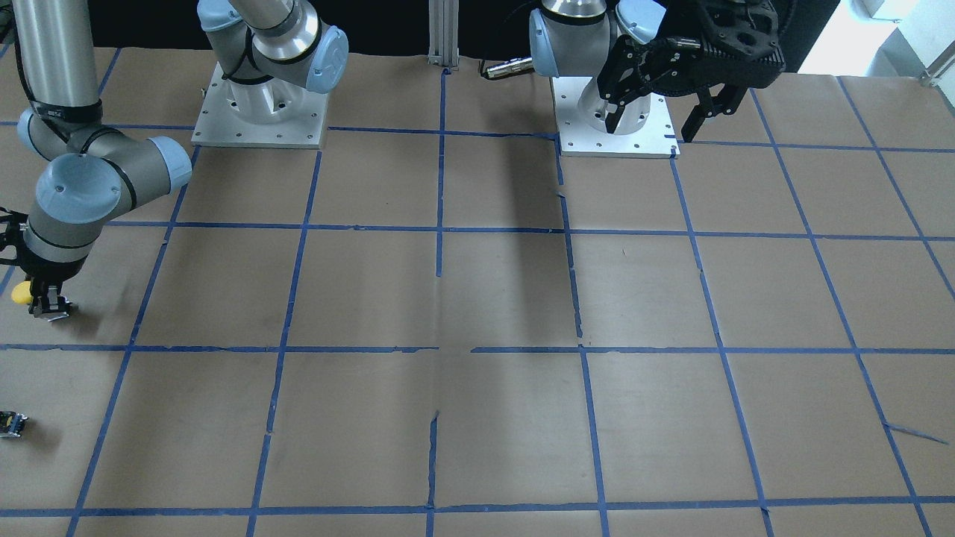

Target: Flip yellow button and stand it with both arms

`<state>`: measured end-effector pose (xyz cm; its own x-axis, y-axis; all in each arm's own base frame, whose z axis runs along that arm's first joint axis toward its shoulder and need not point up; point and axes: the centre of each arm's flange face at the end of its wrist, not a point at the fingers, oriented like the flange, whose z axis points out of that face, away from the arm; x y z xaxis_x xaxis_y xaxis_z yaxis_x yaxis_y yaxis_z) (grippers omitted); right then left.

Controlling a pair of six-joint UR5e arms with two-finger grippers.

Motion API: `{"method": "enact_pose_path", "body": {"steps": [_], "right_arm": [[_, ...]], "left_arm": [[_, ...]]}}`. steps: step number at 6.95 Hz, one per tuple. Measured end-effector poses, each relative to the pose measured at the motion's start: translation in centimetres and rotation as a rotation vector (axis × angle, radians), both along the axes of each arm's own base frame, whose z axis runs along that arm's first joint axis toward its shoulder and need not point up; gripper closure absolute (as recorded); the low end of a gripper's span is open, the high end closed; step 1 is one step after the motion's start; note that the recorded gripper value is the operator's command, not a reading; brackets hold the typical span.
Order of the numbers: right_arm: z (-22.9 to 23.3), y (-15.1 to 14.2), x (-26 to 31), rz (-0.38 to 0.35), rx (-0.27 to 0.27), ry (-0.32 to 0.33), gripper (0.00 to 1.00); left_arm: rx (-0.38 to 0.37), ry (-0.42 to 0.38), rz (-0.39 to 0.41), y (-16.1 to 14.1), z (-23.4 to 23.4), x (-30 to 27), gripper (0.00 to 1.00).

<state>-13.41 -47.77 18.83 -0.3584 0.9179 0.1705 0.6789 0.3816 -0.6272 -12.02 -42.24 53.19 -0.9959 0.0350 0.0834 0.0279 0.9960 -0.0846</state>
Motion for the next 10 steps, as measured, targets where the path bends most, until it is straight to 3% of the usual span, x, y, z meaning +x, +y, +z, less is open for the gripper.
{"method": "enact_pose_path", "body": {"steps": [2,4,5,7,10], "right_arm": [[2.0,0.0,0.4,0.033,-0.003,0.012,0.00],[6.0,-0.9,2.0,0.116,0.058,-0.004,0.01],[9.2,-2.2,2.7,0.155,0.127,-0.068,0.01],[17.4,-4.6,4.6,0.232,0.243,-0.277,0.00],[25.1,-6.2,11.2,0.395,0.340,-0.463,0.00]], "left_arm": [[0.000,0.000,0.000,0.0,0.0,0.0,0.00],[0.011,-0.001,0.003,0.1,0.0,0.1,0.00],[0.022,0.000,0.009,0.2,0.1,0.2,0.00],[0.037,0.001,0.023,0.5,0.2,0.3,0.00],[0.042,0.001,0.026,0.5,0.2,0.4,0.00]]}}
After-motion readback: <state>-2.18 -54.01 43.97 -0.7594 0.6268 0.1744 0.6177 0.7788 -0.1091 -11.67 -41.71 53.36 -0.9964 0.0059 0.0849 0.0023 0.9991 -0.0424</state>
